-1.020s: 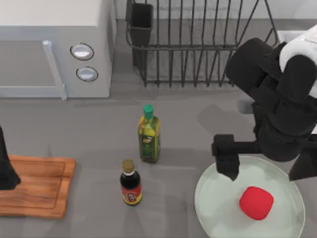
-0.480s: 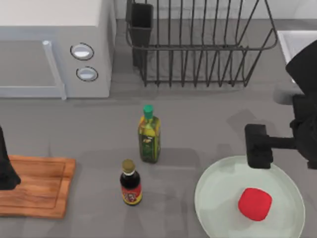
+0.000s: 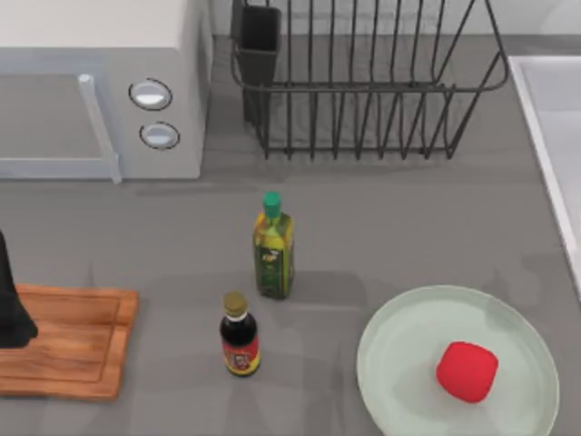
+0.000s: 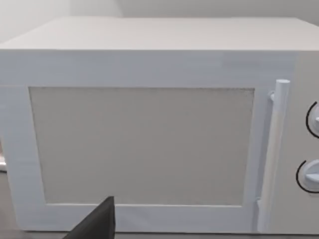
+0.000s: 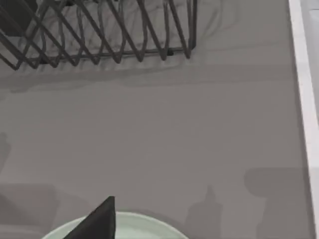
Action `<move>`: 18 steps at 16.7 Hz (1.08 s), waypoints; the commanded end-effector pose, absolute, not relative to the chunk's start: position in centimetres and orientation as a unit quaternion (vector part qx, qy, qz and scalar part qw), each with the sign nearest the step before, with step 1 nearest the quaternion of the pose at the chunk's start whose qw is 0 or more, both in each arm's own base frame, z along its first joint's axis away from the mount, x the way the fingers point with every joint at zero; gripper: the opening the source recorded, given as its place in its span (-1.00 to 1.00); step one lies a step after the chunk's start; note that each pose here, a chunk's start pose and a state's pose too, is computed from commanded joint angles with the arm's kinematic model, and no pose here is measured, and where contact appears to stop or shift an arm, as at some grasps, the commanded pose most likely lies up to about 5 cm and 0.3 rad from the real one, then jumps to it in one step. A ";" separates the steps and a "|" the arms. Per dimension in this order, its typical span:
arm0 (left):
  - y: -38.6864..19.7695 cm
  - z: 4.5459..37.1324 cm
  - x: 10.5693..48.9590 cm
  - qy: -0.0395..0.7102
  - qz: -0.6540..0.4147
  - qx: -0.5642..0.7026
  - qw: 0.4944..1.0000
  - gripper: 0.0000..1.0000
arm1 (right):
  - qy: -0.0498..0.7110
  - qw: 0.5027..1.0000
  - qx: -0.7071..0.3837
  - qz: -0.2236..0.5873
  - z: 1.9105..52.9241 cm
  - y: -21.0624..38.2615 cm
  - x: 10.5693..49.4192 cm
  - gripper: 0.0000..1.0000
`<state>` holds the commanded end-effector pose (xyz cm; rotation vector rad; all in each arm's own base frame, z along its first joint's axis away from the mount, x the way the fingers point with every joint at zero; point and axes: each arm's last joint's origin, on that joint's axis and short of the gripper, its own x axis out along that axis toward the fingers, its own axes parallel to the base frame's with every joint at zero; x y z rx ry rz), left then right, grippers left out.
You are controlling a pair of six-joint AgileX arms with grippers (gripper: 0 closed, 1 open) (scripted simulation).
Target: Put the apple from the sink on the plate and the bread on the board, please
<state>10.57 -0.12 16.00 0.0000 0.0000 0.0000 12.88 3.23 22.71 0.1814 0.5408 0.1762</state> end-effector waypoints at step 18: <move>0.0 17.0 10.6 0.027 0.007 0.004 1.000 1.00 | 0.000 1.000 0.000 0.000 16.0 -0.1 10.6 1.00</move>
